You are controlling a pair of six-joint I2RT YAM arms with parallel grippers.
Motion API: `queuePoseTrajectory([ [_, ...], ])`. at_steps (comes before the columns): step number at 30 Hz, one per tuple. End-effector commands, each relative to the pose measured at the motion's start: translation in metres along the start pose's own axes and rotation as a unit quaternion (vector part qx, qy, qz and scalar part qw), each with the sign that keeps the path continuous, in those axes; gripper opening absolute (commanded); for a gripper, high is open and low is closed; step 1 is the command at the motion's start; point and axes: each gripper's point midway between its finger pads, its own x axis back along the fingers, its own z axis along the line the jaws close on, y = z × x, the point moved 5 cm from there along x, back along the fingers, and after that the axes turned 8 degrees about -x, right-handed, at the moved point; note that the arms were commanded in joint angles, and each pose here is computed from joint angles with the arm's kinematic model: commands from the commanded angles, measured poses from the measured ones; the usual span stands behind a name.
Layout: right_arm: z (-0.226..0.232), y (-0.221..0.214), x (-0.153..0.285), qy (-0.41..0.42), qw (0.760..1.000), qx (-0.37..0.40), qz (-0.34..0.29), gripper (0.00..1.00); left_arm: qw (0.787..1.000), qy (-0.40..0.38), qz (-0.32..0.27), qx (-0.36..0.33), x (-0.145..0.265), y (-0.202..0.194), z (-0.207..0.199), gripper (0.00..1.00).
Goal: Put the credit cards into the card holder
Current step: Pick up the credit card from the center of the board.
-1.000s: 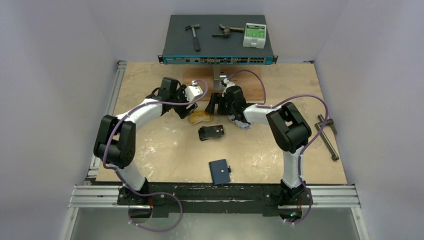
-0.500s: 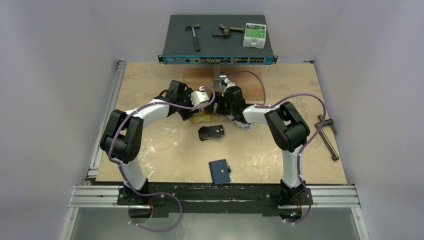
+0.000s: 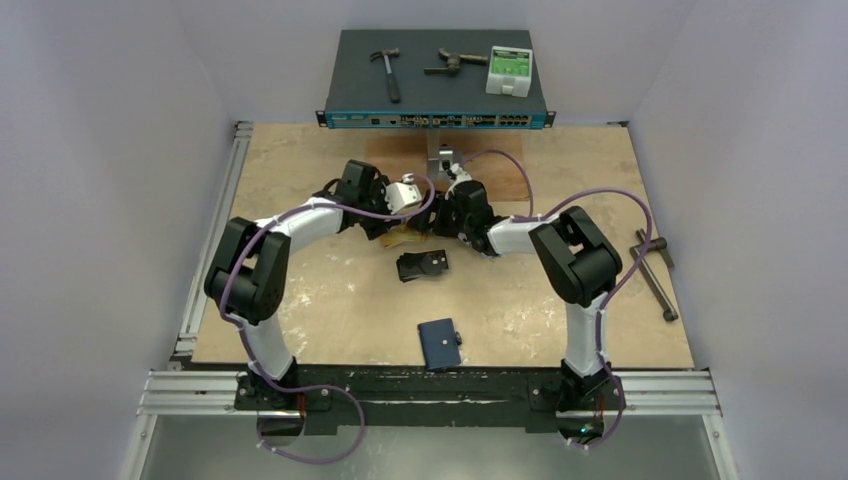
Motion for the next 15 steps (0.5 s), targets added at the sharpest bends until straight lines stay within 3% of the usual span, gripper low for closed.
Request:
queuePoseTrajectory([
  [1,-0.003,-0.017,0.014,-0.008,0.999,-0.013,0.029,0.68,1.0,0.019,-0.004,-0.025,-0.005,0.013,0.011,0.69],
  [10,0.001,-0.023,0.013,0.013,0.999,-0.028,0.038,0.66,0.999,0.022,0.005,-0.05,-0.01,0.014,0.007,0.69],
  [15,0.0,-0.026,0.013,0.015,0.998,-0.033,0.042,0.65,0.993,0.029,0.018,-0.113,-0.017,0.018,-0.004,0.69],
])
